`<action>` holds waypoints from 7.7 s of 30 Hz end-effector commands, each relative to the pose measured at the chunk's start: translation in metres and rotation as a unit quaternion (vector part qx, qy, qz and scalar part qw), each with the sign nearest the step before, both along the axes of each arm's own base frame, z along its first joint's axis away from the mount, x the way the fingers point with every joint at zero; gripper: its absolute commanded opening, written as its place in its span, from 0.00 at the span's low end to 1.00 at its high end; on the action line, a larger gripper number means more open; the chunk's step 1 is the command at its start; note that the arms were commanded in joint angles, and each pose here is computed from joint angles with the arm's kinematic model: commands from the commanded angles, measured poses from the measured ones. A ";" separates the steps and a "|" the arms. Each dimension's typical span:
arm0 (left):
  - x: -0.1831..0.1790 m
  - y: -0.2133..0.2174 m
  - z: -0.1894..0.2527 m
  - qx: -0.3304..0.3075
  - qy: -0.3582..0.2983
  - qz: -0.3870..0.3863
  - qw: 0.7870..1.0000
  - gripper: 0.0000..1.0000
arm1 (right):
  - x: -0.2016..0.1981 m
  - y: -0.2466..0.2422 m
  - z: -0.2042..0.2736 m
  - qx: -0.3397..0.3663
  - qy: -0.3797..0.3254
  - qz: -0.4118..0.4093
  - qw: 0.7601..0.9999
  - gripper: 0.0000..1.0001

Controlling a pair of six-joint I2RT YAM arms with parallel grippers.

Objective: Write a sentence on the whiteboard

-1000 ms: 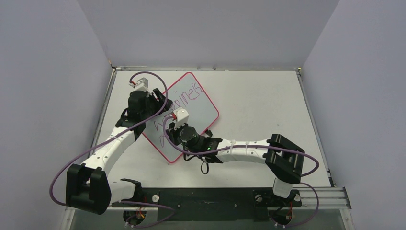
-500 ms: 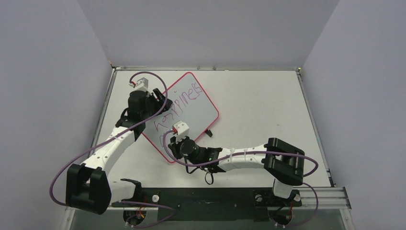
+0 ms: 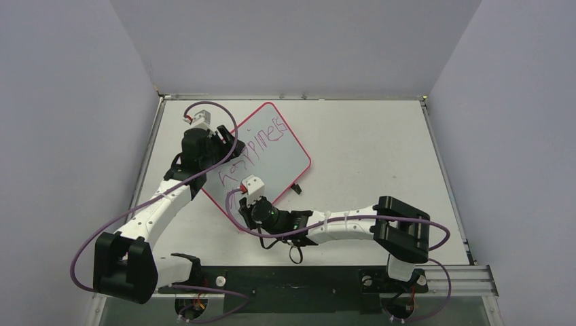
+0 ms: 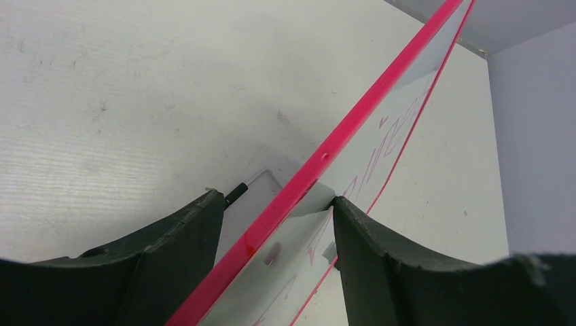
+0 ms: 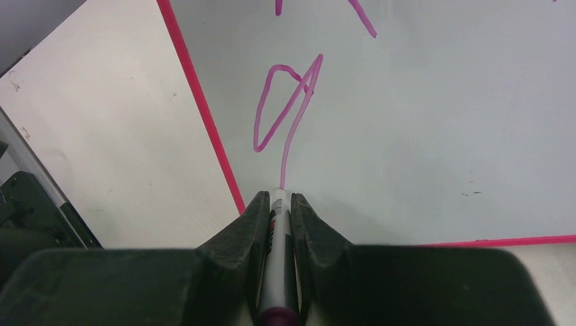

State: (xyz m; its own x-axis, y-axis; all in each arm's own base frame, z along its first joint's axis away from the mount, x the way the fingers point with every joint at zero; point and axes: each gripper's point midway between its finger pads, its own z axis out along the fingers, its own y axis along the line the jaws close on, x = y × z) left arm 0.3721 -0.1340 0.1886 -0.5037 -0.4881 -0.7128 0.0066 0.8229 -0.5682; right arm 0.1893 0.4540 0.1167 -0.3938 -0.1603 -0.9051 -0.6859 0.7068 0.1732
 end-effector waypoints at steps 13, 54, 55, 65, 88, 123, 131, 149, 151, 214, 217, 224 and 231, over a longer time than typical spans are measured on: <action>0.000 0.001 -0.019 0.037 0.005 0.001 0.999 0.46 | 0.003 0.015 0.045 0.054 -0.017 0.011 0.998 0.00; 0.000 0.002 -0.019 0.038 0.005 0.001 0.999 0.46 | 0.056 0.008 0.084 0.070 -0.047 -0.025 0.996 0.00; 0.000 0.002 -0.019 0.039 0.005 0.002 0.999 0.46 | 0.056 0.009 0.083 0.069 -0.046 -0.023 0.996 0.00; -0.001 0.000 -0.018 0.037 0.004 -0.001 0.999 0.46 | 0.059 0.013 0.072 0.058 -0.040 -0.025 0.997 0.00; -0.001 0.000 -0.016 0.036 0.001 -0.001 0.999 0.46 | 0.041 -0.024 0.025 0.024 -0.006 -0.050 0.998 0.00; -0.002 0.000 -0.017 0.036 0.002 -0.003 0.999 0.46 | 0.078 -0.007 0.064 0.040 -0.032 -0.075 0.996 0.00; -0.002 0.000 -0.018 0.035 0.004 -0.002 0.999 0.46 | 0.078 -0.012 0.074 0.046 -0.038 -0.079 0.995 0.00; -0.001 -0.001 -0.018 0.033 0.004 -0.004 0.999 0.46 | 0.080 -0.031 0.085 0.054 -0.047 -0.095 0.993 0.00; -0.002 -0.001 -0.018 0.033 0.003 -0.005 0.999 0.46 | 0.081 -0.029 0.082 0.053 -0.044 -0.094 0.993 0.00; -0.001 0.001 -0.019 0.037 0.004 0.000 0.999 0.46 | 0.065 -0.025 0.043 0.047 0.014 -0.081 0.996 0.00; -0.001 0.001 -0.018 0.038 0.003 0.000 0.999 0.46 | 0.066 -0.030 0.047 0.049 0.010 -0.088 0.995 0.00; 0.000 0.002 -0.015 0.041 -0.002 -0.001 0.999 0.46 | 0.066 -0.042 0.094 0.070 -0.022 -0.088 0.993 0.00; 0.000 0.001 -0.002 0.043 0.010 -0.001 0.999 0.46 | 0.056 -0.058 0.115 0.080 -0.052 -0.064 0.993 0.00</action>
State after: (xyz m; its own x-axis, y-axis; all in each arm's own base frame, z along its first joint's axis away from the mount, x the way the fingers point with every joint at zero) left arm 0.3721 -0.1326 0.1893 -0.5036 -0.4919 -0.7102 -0.0117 0.8259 -0.5637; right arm 0.2483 0.4085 0.2067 -0.3682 0.0042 -0.9297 -0.5854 0.7758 0.2354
